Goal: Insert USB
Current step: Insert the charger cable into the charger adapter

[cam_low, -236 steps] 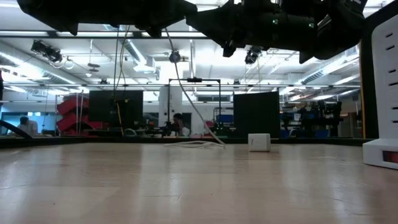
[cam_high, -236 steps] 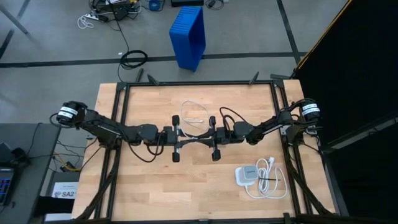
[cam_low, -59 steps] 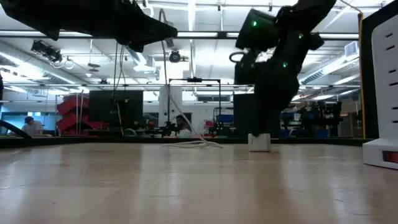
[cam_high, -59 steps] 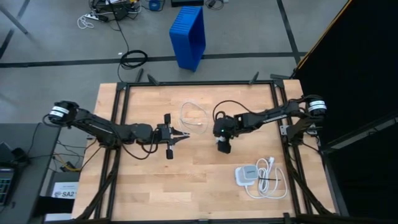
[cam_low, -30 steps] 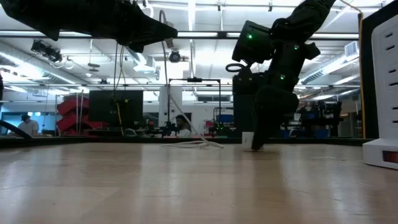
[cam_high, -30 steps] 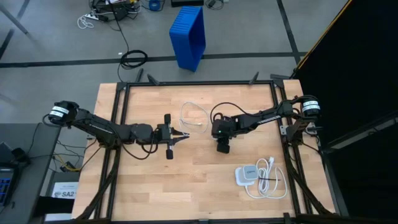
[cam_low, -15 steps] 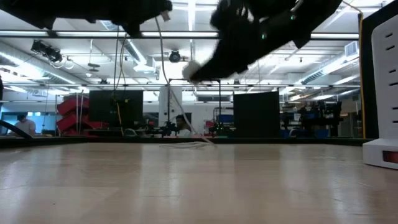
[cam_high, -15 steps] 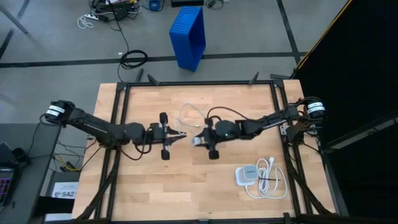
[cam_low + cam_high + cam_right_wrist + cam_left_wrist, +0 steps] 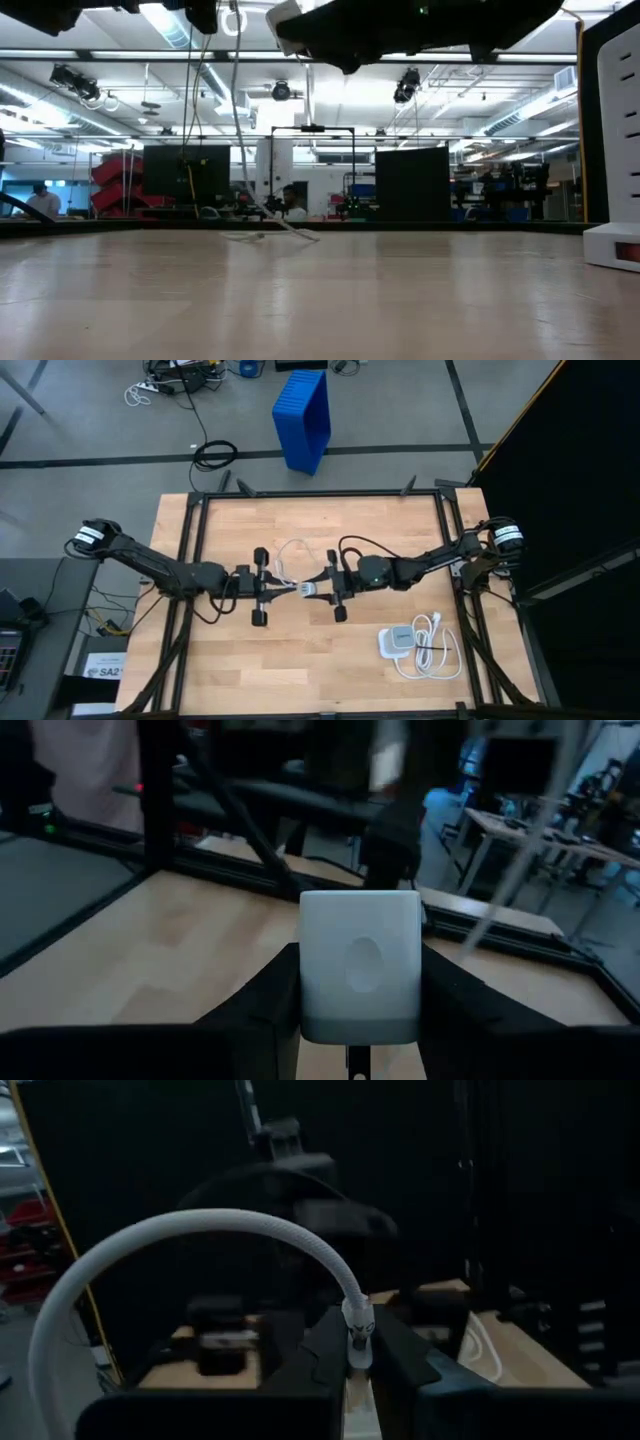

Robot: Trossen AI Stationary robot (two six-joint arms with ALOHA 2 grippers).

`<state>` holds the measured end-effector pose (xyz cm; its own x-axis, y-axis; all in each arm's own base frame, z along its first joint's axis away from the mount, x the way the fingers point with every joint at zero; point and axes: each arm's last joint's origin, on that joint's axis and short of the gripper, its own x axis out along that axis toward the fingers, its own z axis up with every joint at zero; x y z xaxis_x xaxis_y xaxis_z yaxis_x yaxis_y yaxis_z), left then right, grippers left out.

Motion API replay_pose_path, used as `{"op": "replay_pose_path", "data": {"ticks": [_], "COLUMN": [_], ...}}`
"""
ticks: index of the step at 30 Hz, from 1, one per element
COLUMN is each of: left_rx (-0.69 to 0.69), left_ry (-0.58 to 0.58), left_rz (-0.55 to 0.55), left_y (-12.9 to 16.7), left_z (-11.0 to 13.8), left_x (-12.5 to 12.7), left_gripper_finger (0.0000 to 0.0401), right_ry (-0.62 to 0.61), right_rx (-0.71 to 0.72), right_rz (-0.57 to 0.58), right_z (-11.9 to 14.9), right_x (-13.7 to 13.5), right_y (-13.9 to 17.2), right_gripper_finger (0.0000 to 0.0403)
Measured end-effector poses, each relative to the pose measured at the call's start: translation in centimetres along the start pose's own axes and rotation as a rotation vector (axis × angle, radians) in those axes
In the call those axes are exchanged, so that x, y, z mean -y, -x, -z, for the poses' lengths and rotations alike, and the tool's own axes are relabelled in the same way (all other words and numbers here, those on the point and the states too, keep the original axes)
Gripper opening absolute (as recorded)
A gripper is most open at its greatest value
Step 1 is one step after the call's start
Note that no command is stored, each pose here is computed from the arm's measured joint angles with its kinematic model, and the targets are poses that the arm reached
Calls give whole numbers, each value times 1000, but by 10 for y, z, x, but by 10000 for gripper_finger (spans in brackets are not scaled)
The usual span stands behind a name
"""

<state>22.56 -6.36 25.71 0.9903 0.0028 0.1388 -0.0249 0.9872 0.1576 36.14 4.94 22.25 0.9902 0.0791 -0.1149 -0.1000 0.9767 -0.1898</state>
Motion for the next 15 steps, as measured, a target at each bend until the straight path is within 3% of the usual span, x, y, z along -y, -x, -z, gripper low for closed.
{"op": "replay_pose_path", "data": {"ticks": [15], "left_rx": [-36], "left_ry": [-16], "left_rz": [-21], "left_y": [-7], "left_z": [11], "left_x": [-2], "left_gripper_finger": [8], "right_ry": [-49], "right_rx": [48], "right_rz": [26], "right_z": [16], "right_x": [2], "right_y": [-13], "right_gripper_finger": [114]}}
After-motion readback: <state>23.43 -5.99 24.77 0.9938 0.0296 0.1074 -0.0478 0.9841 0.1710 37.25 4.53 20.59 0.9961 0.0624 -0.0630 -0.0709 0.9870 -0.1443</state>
